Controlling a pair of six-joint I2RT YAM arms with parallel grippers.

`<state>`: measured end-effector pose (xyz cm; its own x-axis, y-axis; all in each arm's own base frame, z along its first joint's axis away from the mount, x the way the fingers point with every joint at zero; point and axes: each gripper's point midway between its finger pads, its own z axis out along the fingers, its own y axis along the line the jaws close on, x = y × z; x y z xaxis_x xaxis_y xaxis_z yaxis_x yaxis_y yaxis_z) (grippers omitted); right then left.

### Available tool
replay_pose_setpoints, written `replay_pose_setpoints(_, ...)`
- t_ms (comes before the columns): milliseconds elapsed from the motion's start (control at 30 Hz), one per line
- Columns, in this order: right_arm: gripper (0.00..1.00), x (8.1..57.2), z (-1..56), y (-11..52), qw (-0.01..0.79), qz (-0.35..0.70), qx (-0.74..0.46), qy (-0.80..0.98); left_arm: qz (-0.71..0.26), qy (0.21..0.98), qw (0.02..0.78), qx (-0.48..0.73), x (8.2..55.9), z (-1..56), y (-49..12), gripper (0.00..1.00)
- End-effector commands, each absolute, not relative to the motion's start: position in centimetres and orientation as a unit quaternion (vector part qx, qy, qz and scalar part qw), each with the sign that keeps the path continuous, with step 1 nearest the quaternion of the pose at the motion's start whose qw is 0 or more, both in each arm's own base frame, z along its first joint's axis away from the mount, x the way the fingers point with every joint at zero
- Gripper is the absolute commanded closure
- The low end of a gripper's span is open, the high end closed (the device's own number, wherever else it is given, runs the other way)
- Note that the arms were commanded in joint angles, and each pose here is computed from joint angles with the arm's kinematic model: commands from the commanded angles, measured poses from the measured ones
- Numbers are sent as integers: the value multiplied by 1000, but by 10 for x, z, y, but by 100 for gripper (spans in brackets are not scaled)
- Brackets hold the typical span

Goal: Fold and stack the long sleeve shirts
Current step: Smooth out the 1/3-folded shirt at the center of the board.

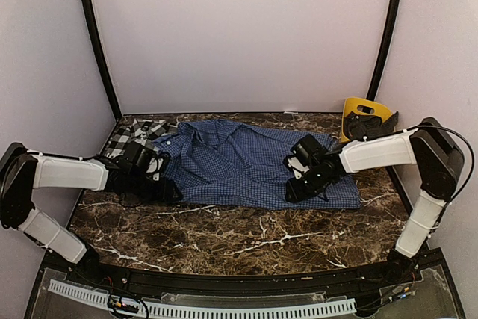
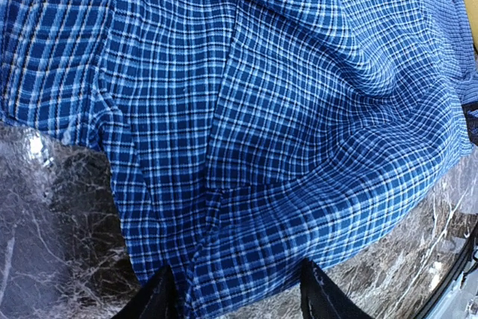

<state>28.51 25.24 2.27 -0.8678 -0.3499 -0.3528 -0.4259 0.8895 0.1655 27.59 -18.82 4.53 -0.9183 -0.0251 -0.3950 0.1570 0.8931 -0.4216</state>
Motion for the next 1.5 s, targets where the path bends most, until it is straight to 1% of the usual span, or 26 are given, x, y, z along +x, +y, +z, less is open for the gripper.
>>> replay_pose_setpoints(0,60,266,6,221,124,85,-165,975,-274,937,217,29,275,53,-198,44)
replay_pose_setpoints(100,60,263,7,206,124,67,-151,978,-274,936,219,24,271,47,-194,43)
replay_pose_setpoints(167,60,261,7,201,123,64,-149,979,-287,929,234,28,273,51,-197,46)
replay_pose_setpoints(233,60,261,8,200,124,63,-151,979,-297,921,250,32,275,55,-199,54)
replay_pose_setpoints(267,60,261,7,200,123,62,-152,979,-305,916,260,34,277,59,-201,60)
replay_pose_setpoints(333,60,261,7,201,122,63,-155,978,-314,911,265,35,276,59,-203,68)
replay_pose_setpoints(400,60,261,7,201,123,64,-156,978,-327,906,265,36,273,58,-205,72)
replay_pose_setpoints(533,60,261,7,202,124,66,-157,978,-355,898,259,36,266,54,-211,77)
replay_pose_setpoints(600,60,261,7,202,123,66,-157,978,-359,896,257,37,262,52,-211,82)
replay_pose_setpoints(667,60,260,8,201,123,64,-157,978,-358,896,258,39,260,52,-209,91)
replay_pose_setpoints(700,60,260,9,200,124,63,-157,978,-353,898,259,39,259,53,-207,97)
replay_pose_setpoints(767,60,259,10,197,124,57,-157,978,-339,903,262,36,257,55,-201,100)
replay_pose_setpoints(867,60,258,15,195,126,55,-155,978,-312,909,277,26,258,68,-189,100)
replay_pose_setpoints(900,59,258,17,195,126,55,-155,978,-289,919,268,17,253,63,-181,100)
replay_pose_setpoints(933,59,257,17,193,125,53,-155,979,-288,915,283,16,254,74,-178,100)
replay_pose_setpoints(967,59,256,18,193,125,54,-154,979,-268,924,273,2,249,68,-170,100)
replay_pose_setpoints(1000,59,256,19,192,126,53,-154,979,-266,921,284,-1,248,74,-167,100)
replay_pose_setpoints(1167,58,254,21,192,124,55,-156,978,-240,934,264,-19,230,67,-160,100)
replay_pose_setpoints(1367,58,257,28,192,131,51,-159,977,-205,955,210,-31,202,35,-157,100)
replay_pose_setpoints(1433,57,260,33,193,136,50,-161,976,-204,954,216,-35,199,36,-157,91)
replay_pose_setpoints(1467,57,261,34,194,138,49,-163,976,-204,952,225,-37,201,40,-156,83)
